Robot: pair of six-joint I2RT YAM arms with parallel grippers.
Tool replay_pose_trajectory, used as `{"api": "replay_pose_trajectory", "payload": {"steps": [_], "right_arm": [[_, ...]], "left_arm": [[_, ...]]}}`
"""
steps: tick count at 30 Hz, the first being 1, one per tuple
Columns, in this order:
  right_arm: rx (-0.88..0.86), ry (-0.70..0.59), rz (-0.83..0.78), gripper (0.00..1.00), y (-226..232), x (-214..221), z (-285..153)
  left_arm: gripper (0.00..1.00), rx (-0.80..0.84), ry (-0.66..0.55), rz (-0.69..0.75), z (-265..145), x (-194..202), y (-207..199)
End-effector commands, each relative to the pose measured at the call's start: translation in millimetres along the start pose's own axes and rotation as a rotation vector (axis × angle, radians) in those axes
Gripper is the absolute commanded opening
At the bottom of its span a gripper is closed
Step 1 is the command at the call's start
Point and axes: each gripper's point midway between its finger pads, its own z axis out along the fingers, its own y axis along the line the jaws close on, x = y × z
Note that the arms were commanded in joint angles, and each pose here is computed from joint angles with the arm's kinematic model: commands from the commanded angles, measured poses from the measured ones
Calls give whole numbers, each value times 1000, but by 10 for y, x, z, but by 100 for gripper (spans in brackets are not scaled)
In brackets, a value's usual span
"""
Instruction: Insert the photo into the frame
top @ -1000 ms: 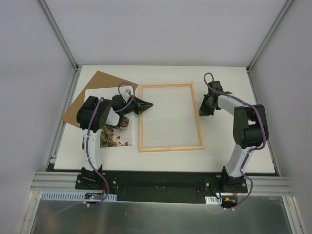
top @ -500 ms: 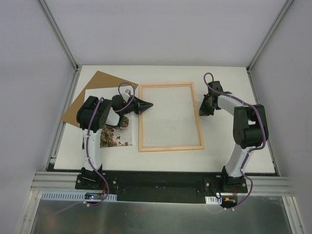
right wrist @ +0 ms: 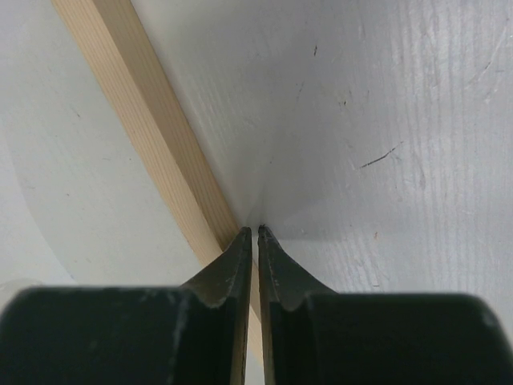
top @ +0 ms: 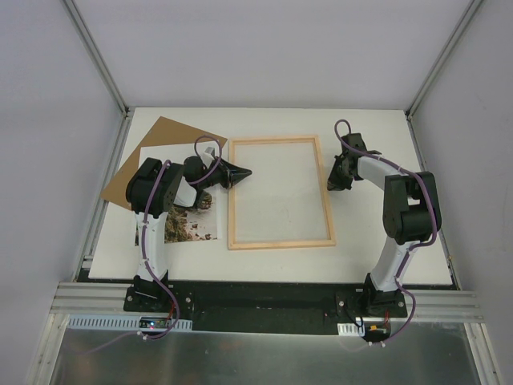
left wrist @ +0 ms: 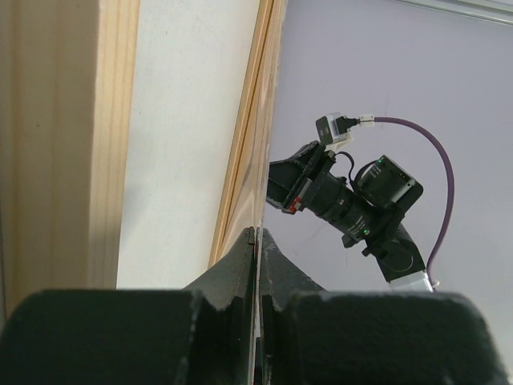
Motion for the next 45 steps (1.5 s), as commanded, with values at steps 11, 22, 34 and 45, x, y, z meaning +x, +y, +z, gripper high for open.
{"api": "replay_pose_trajectory", "payload": {"steps": [11, 22, 34, 45], "right_arm": [[-11, 1, -22, 10, 91, -31, -23], [-17, -1, -25, 10, 116, -38, -35], [-14, -1, -26, 10, 112, -29, -35], [-14, -1, -29, 10, 115, -23, -37]], "left_arm": [[0, 42, -19, 13, -2, -36, -221], [0, 21, -35, 2, -3, -57, -179], [0, 15, -18, 102, 1, -25, -263], [0, 15, -12, 144, 12, -21, -259]]}}
